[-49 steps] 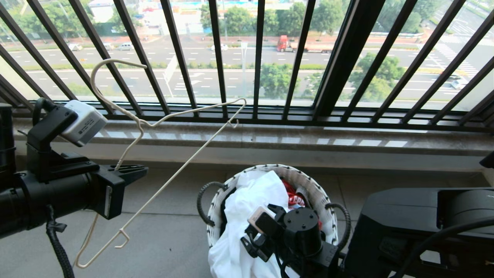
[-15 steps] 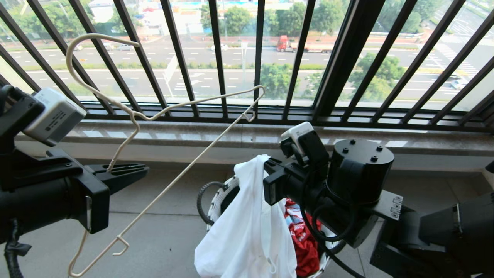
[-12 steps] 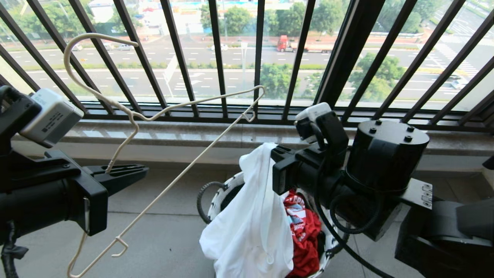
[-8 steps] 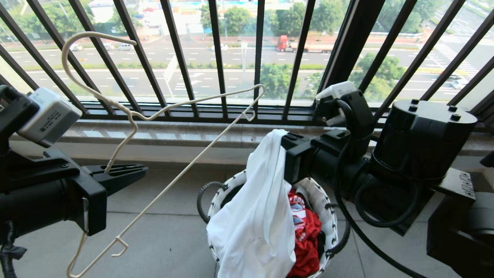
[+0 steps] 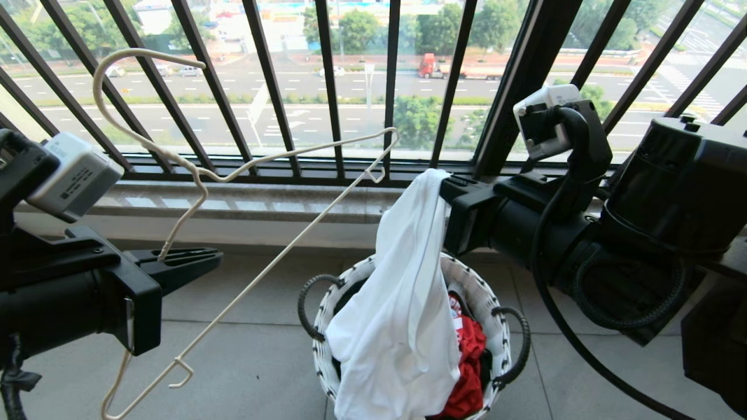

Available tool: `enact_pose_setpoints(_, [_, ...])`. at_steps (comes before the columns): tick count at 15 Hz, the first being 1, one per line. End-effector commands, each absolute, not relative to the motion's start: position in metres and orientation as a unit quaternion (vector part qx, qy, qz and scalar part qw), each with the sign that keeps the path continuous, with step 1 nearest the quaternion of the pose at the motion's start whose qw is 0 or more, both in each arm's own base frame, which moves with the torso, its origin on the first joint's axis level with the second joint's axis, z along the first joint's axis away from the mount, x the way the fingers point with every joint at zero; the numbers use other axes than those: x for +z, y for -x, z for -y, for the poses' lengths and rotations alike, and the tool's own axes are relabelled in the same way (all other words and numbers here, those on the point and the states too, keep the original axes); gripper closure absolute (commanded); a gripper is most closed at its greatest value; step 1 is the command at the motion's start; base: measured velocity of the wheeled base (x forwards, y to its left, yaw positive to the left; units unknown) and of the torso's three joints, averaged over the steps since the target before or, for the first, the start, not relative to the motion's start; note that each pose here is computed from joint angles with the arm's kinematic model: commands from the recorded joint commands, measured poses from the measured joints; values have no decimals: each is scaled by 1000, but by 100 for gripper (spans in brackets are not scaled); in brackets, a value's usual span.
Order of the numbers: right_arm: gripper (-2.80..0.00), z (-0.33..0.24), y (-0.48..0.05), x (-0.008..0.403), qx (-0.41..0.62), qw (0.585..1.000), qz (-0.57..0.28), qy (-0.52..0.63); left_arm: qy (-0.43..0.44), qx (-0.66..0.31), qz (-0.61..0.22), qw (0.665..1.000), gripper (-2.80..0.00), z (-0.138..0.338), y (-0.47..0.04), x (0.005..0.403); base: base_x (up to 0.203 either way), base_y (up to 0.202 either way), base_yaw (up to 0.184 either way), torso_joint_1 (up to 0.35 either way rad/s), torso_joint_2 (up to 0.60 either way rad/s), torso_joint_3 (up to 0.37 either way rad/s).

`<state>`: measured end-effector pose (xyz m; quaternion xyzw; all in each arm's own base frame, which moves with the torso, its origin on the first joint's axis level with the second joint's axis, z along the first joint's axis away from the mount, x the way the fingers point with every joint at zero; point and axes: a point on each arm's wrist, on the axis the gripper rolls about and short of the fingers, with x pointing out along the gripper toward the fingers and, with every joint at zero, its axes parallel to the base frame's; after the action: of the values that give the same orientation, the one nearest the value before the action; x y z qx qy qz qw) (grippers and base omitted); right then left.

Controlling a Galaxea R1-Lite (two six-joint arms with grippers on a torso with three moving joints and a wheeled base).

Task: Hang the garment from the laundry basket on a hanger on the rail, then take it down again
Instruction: Pick up clothes from the basket

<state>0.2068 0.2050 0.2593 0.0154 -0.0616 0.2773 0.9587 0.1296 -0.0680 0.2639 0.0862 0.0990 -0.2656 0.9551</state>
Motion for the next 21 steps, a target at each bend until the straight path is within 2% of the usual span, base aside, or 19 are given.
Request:
enact_pose_setpoints(1, [0,-205,-206,261,277,959,66,-18,-84,-266,-93,956,0,67,-127,266,0,0,0,0,0,0])
enact_pose_setpoints(8, [0,-205,-213,255,270,961,58,-13,-73,-263,-43,961,0,64,-121,275,0,0,0,1,2,137])
enact_pose_setpoints(17, [0,-211,-243,237,244,968,54,-10,-71,-262,-23,962,0,60,-114,280,0,0,0,2,3,203])
enact_pose_setpoints(21, [0,-210,-246,242,234,970,56,-32,-71,-261,-24,962,0,60,-114,280,0,0,0,-1,1,206])
